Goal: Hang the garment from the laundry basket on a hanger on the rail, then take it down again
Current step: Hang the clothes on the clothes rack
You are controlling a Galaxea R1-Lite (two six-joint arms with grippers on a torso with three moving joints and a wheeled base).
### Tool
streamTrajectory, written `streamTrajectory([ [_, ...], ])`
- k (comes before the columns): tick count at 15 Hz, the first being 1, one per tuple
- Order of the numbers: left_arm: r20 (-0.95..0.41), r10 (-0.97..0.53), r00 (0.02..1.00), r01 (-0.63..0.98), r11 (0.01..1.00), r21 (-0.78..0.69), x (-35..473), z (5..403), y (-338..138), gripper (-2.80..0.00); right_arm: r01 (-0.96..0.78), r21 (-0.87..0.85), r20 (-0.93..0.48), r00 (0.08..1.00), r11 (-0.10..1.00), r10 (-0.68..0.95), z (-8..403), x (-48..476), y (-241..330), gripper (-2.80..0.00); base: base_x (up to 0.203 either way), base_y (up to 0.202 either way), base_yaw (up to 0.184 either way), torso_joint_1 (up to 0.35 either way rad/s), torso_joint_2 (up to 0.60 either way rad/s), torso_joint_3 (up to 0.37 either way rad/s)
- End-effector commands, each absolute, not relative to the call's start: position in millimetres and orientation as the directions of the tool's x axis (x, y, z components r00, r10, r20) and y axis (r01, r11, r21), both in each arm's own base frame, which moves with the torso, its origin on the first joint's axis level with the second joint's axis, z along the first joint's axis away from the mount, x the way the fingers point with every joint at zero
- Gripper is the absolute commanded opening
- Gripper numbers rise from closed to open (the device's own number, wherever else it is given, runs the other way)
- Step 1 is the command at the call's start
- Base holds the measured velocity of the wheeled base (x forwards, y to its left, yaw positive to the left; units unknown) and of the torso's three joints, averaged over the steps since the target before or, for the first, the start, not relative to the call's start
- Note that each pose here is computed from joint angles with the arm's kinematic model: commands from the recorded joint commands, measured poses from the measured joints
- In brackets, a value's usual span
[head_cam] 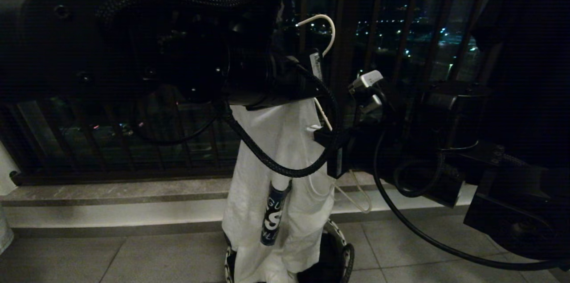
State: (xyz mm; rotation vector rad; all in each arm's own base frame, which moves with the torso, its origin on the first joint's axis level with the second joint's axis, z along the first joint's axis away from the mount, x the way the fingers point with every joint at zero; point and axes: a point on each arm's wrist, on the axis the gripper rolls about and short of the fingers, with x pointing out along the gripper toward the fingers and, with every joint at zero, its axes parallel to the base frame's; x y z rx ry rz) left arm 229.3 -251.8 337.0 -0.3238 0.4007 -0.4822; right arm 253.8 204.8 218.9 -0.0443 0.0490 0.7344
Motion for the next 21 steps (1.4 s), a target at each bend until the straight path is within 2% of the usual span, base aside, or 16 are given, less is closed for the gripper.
streamTrajectory([
  [1, -0.298, -0.517, 0.802, 0.394, 0.834, -0.386, 221.7, 336.9, -252.6, -2.80, -0.670, -0.025, -0.045, 0.742, 0.742, 0.669, 219.7, 254.6, 205.5, -2.80, 0.000, 0.000, 0.000, 0.000, 0.00, 0.000],
  [16, -0.307, -0.523, 0.795, 0.406, 0.835, -0.372, 217.7, 334.8, -253.7, -2.80, -0.647, -0.027, -0.018, 0.762, 0.762, 0.647, 223.4, 261.0, 198.9, -2.80, 0.000, 0.000, 0.000, 0.000, 0.00, 0.000],
  [17, -0.305, -0.523, 0.795, 0.407, 0.835, -0.371, 217.4, 335.3, -253.3, 0.00, -0.646, -0.026, -0.022, 0.763, 0.763, 0.646, 222.0, 261.9, 199.4, -2.80, 0.000, 0.000, 0.000, 0.000, 0.00, 0.000],
  [21, -0.305, -0.523, 0.795, 0.408, 0.835, -0.368, 217.0, 335.7, -252.9, 0.00, -0.640, -0.027, -0.019, 0.768, 0.768, 0.640, 222.8, 263.5, 197.6, -2.80, 0.000, 0.000, 0.000, 0.000, 0.00, 0.000],
])
